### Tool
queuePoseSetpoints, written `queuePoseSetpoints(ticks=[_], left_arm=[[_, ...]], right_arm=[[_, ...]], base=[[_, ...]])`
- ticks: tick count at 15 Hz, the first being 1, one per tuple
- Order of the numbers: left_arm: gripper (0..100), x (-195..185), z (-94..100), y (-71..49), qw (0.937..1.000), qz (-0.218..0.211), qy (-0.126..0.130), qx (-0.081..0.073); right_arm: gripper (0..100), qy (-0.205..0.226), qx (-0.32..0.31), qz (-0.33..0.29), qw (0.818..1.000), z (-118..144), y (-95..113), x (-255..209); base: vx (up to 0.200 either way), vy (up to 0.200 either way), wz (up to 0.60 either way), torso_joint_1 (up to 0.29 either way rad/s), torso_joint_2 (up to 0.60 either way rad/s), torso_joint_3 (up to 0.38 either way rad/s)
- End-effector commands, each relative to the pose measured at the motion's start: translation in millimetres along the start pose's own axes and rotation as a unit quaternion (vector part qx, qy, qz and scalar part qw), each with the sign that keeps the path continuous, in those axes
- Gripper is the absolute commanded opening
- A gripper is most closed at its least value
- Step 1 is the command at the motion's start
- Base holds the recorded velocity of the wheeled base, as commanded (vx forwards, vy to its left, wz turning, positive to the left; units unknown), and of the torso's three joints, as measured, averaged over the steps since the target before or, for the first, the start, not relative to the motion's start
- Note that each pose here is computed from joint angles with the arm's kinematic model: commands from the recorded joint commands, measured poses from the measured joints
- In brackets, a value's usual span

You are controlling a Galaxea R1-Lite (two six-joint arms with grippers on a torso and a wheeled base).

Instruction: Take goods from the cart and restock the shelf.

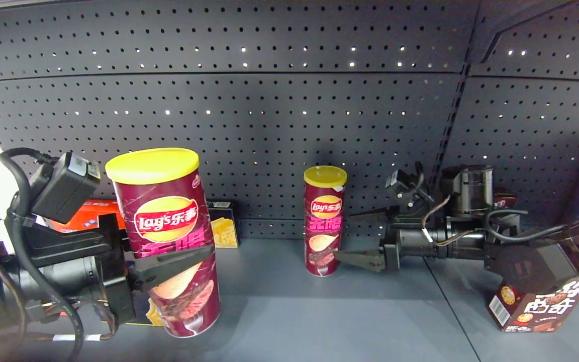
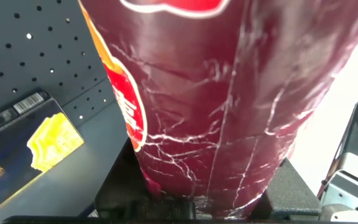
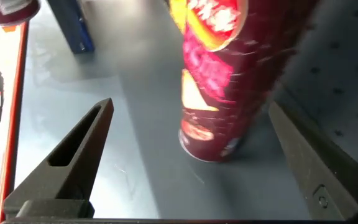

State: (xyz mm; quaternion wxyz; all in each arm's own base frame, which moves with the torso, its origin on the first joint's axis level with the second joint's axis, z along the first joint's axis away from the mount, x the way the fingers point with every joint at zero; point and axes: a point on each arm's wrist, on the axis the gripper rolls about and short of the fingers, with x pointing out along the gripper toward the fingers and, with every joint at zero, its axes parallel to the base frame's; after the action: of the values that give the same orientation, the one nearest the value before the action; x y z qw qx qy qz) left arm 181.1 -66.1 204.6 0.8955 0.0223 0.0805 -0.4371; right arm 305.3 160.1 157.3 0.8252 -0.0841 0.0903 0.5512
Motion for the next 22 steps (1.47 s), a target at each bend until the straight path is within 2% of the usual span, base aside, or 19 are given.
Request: queuePoseSetpoints(ticks=[1, 11, 20, 22], left_arm=[[0, -2, -1.2, -1.7, 1.0000, -0.001, -0.001, 0.000], [0, -2, -4.3, -2.1, 1.0000, 0.000, 0.004, -0.002], [0, -4, -13.6, -3.6, 0.9998, -0.001, 0.017, -0.012], [0, -4, -11.9, -3.0, 0.9998, 0.000, 0.014, -0.011]], right_arm=[[100, -0.006, -0.004, -0.010, 1.000, 5, -2, -7], [100, 0.001, 0.003, -0.010, 1.000, -9, -28, 23], [100, 0.002, 0.001, 0.006, 1.000, -16, -33, 49], [100, 0.003, 0.000, 0.011, 1.000, -18, -32, 55]], base=[[0.000, 0.000, 0.00, 0.000, 0.00, 0.000], [0.000, 0.000, 0.00, 0.000, 0.00, 0.000], [0.000, 0.000, 0.00, 0.000, 0.00, 0.000], [0.000, 0.000, 0.00, 0.000, 0.00, 0.000]])
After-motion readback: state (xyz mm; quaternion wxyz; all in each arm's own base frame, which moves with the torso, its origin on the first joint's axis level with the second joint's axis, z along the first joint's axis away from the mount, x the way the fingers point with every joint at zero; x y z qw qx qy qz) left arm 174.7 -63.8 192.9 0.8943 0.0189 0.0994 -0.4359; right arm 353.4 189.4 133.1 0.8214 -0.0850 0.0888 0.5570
